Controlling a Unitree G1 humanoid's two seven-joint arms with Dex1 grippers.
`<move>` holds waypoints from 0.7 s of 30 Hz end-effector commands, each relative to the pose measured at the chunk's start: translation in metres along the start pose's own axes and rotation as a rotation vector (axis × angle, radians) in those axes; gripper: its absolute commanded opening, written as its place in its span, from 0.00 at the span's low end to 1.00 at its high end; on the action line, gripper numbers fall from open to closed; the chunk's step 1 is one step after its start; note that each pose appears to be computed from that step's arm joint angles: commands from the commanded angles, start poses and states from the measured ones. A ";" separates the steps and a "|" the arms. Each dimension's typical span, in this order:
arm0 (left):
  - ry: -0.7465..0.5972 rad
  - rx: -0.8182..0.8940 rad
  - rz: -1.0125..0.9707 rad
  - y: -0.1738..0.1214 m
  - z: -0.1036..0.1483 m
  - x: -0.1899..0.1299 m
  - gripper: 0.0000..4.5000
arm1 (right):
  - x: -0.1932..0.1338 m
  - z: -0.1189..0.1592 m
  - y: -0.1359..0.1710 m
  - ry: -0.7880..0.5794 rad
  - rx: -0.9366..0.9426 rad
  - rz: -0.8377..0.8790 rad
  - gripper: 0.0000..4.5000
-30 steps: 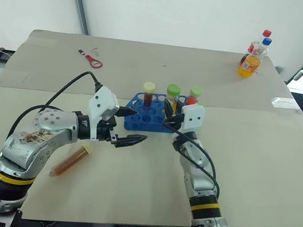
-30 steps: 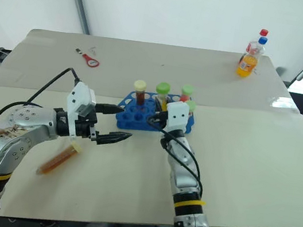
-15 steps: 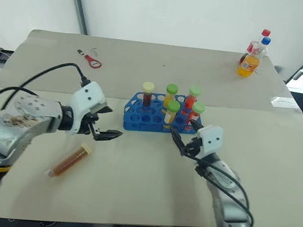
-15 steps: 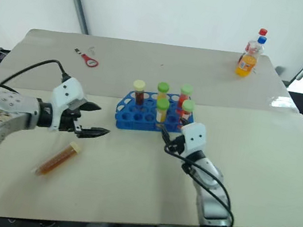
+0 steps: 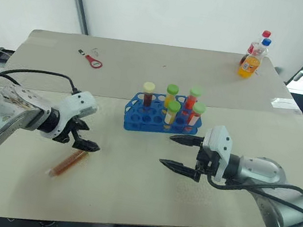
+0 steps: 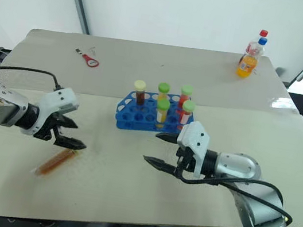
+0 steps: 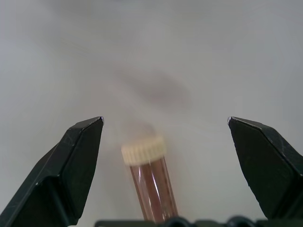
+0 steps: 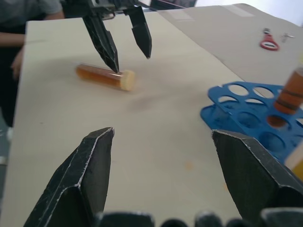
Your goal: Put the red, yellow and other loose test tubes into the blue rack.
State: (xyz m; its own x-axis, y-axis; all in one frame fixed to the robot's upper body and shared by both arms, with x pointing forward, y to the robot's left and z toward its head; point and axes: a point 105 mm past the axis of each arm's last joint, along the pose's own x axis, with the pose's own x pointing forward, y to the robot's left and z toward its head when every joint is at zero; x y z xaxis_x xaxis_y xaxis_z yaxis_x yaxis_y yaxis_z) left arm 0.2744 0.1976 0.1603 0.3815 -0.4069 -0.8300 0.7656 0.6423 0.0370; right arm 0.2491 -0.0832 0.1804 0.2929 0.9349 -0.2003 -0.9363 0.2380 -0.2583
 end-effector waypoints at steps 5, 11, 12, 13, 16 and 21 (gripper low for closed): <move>0.098 -0.037 0.035 -0.007 -0.019 -0.002 1.00 | -0.005 0.008 0.005 -0.009 -0.037 0.014 0.82; 0.133 -0.121 0.075 -0.005 -0.035 0.007 1.00 | -0.007 0.010 0.012 -0.008 -0.010 0.044 0.82; 0.127 -0.119 0.087 -0.004 -0.036 0.010 1.00 | -0.007 0.010 0.012 -0.006 -0.007 0.046 0.82; 0.126 -0.126 0.088 -0.003 -0.037 0.012 1.00 | -0.008 0.010 0.012 0.001 -0.006 0.050 0.82; 0.131 -0.145 0.070 -0.008 -0.041 0.020 1.00 | -0.009 0.009 0.016 0.027 -0.006 0.078 0.82; 0.128 -0.155 0.099 -0.002 -0.046 0.031 0.88 | -0.010 0.013 0.017 0.034 -0.012 0.088 0.83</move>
State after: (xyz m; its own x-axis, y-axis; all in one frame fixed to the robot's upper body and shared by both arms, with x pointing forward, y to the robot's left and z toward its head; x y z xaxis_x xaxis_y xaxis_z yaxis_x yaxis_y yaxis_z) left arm 0.2566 0.2089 0.1106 0.3482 -0.2813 -0.8942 0.6492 0.7605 0.0136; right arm 0.2333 -0.0881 0.1769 0.2299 0.9330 -0.2769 -0.9627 0.1764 -0.2052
